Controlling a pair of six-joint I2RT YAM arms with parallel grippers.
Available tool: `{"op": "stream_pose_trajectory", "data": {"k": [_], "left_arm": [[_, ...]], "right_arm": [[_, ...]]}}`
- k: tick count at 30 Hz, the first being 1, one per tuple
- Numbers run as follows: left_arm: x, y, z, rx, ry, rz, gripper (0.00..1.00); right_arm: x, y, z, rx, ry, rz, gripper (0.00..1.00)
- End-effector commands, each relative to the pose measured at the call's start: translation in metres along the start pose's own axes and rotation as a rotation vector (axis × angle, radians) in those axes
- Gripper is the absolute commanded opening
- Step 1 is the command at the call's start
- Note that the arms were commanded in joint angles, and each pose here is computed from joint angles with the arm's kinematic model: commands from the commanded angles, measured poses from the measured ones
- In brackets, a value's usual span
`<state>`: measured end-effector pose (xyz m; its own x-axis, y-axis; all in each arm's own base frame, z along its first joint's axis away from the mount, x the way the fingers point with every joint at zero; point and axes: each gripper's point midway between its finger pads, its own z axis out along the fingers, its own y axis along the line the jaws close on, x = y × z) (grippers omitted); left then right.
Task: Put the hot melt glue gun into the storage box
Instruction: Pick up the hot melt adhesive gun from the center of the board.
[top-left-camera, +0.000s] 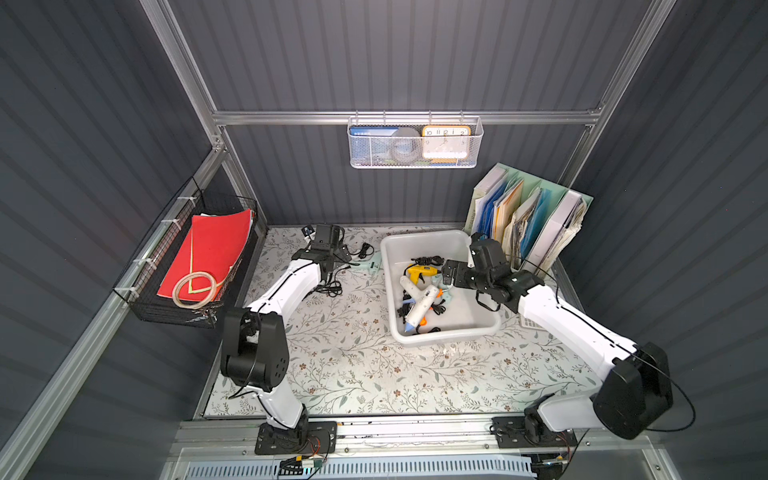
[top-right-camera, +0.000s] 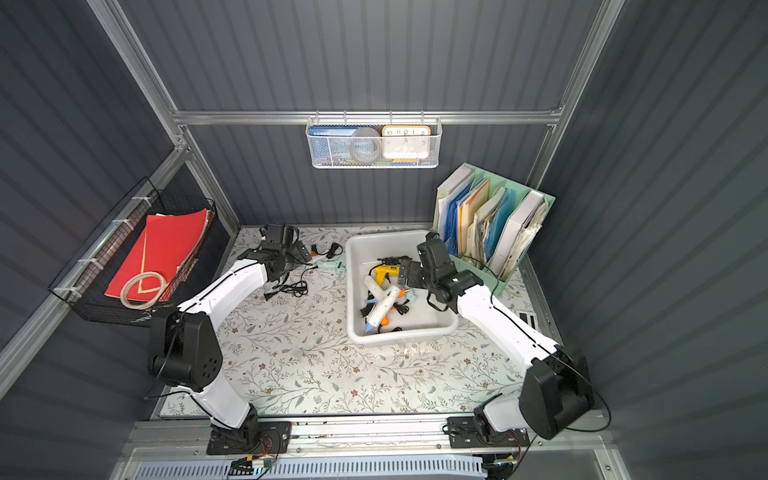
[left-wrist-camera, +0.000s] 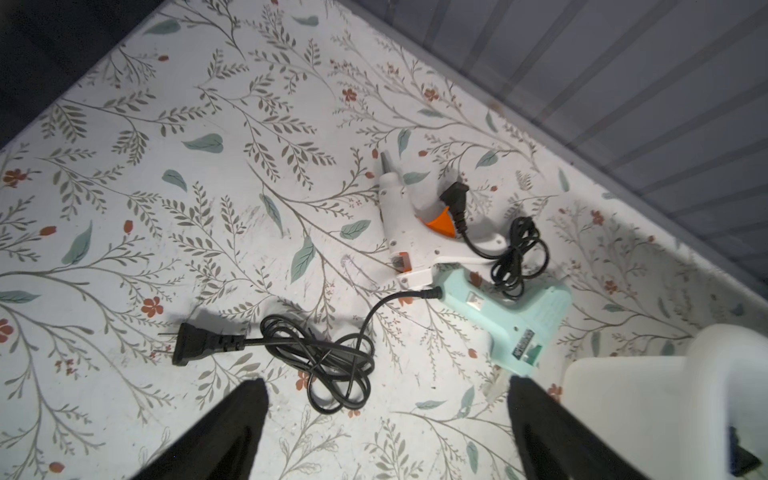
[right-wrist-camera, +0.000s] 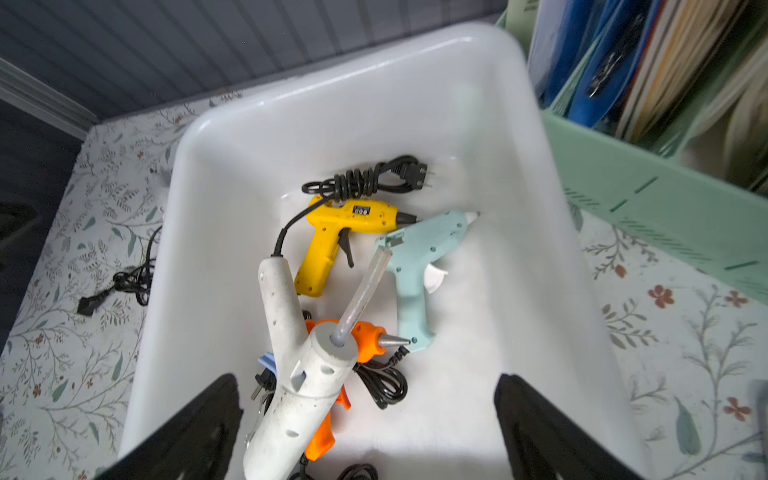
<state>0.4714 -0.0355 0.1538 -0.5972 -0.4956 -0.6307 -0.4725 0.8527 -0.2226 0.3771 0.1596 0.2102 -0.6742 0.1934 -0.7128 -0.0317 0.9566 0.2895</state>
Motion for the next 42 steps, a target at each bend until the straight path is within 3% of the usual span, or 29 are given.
{"op": "stream_pose_trajectory", "data": {"k": [1,12,21,24,30,35,42], "left_arm": [[0.004,-0.002,0.018,0.015,0.082,0.025,0.89],[0.04,-0.001,0.086,0.11,0.364,0.138,0.72],[0.062,-0.002,0.111,0.143,0.467,0.238,0.66],[0.072,-0.01,0.113,0.207,0.513,0.274,0.58],[0.098,-0.024,0.098,0.321,0.597,0.206,0.61],[0.112,-0.024,0.084,0.329,0.609,0.197,0.6],[0.131,-0.02,0.077,0.258,0.609,0.236,0.5]], "right_arm": [[-0.022,-0.007,-0.013,0.029,-0.127,0.01,0.99],[-0.033,-0.014,-0.034,0.036,-0.213,0.026,0.99],[-0.035,-0.011,-0.034,0.019,-0.225,0.032,0.99],[-0.036,-0.01,-0.033,0.016,-0.225,0.031,0.99],[-0.039,-0.011,-0.036,0.024,-0.24,0.029,0.99],[-0.043,-0.007,-0.034,0.011,-0.241,0.023,0.99],[-0.044,-0.003,-0.032,-0.002,-0.241,0.023,0.99]]}}
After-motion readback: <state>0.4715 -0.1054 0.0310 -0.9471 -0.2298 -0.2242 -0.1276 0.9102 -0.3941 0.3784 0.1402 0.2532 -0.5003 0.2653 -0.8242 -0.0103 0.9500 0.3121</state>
